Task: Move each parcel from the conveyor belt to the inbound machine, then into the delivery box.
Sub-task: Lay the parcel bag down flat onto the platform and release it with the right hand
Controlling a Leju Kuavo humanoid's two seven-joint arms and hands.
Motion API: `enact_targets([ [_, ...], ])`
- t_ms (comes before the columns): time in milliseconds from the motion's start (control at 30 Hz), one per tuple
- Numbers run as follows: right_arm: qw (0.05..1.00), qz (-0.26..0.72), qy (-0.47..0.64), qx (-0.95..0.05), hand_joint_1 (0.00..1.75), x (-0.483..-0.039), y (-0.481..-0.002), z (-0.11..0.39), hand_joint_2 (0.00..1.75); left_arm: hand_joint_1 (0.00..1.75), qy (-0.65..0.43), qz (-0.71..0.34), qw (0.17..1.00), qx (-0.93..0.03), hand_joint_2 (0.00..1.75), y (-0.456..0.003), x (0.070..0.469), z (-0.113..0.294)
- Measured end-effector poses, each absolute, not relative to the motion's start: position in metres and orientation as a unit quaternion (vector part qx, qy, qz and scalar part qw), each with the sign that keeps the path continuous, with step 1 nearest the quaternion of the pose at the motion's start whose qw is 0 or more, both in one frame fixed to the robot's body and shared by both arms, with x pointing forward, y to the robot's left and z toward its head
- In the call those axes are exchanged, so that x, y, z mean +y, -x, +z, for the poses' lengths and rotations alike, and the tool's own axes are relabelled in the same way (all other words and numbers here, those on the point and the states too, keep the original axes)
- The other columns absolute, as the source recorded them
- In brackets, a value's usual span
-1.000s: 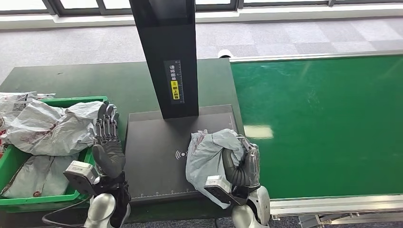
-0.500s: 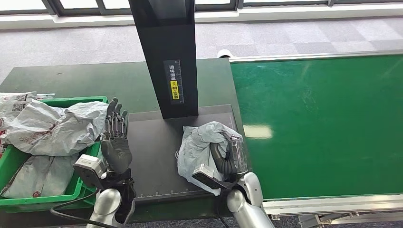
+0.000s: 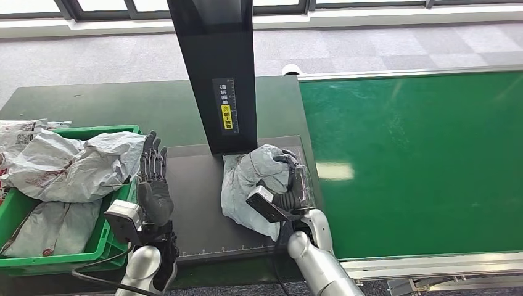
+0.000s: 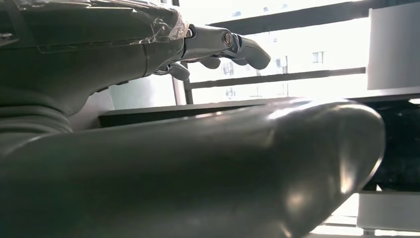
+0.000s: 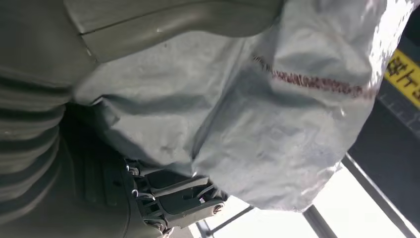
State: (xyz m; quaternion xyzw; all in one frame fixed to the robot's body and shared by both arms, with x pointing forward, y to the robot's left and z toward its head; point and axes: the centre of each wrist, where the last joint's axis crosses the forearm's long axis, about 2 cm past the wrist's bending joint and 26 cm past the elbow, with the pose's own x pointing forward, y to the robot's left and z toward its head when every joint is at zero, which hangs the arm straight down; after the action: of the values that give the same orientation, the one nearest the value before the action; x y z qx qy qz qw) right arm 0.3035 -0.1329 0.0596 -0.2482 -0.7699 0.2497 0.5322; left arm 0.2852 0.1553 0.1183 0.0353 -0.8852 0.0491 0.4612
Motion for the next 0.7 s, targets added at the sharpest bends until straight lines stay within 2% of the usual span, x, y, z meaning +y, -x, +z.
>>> enact_targets([
  [267, 0.54, 0.285, 0.158, -0.776, 0.0, -0.111, -0.295, 0.061, 0.0, 0.0, -0.091, 0.108, 0.477, -0.867, 0.0, -0.283, 0.164, 0.114],
  [400, 0.548, 0.278, 0.133, -0.778, 0.0, -0.11, -0.288, 0.061, 1.75, 0.0, -0.108, 0.12, 0.483, -0.861, 0.0, -0.281, 0.166, 0.112],
  [700, 0.541, 0.261, 0.113, -0.791, 0.0, -0.125, -0.255, 0.068, 1.75, 0.0, -0.139, 0.127, 0.498, -0.847, 0.0, -0.269, 0.169, 0.108],
])
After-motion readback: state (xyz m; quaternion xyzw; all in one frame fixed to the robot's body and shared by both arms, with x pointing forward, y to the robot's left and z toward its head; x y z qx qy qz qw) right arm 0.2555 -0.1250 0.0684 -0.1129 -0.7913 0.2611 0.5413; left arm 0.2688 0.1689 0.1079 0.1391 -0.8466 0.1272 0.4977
